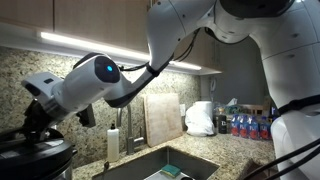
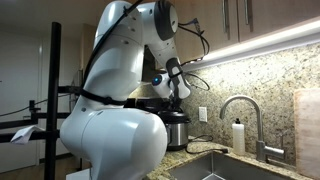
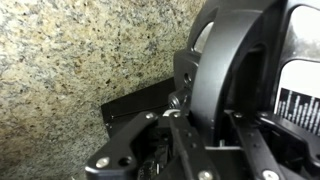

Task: Put the lid on the pressure cooker

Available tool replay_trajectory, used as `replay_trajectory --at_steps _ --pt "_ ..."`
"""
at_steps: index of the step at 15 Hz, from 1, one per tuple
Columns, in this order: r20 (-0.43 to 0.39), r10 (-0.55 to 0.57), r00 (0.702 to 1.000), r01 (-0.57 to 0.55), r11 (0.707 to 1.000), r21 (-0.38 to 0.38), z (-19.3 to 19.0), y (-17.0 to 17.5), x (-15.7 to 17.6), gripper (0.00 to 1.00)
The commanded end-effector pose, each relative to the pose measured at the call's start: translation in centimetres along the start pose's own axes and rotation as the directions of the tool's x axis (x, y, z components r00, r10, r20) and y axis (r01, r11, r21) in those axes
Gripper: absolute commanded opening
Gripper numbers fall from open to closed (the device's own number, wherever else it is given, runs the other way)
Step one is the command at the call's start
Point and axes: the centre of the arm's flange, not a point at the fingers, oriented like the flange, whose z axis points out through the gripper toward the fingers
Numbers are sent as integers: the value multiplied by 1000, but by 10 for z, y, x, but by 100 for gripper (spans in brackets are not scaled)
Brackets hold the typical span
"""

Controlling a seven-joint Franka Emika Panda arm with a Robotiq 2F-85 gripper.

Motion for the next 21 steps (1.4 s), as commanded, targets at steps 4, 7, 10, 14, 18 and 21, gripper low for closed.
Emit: replay_trajectory --at_steps 4,7,10,14,18,21 --pt "10 -2 1000 2 1000 -14 -23 10 -1 53" --pt "6 -9 1000 9 1000 -8 -26 12 -2 72" --pt "0 13 1000 -13 999 33 -30 13 -2 92" --pt "15 69 998 -69 997 25 -33 15 -4 100" --pt "55 101 993 -100 995 -25 -32 16 -5 100" --pt "112 174 978 -170 984 -52 -31 15 -6 100"
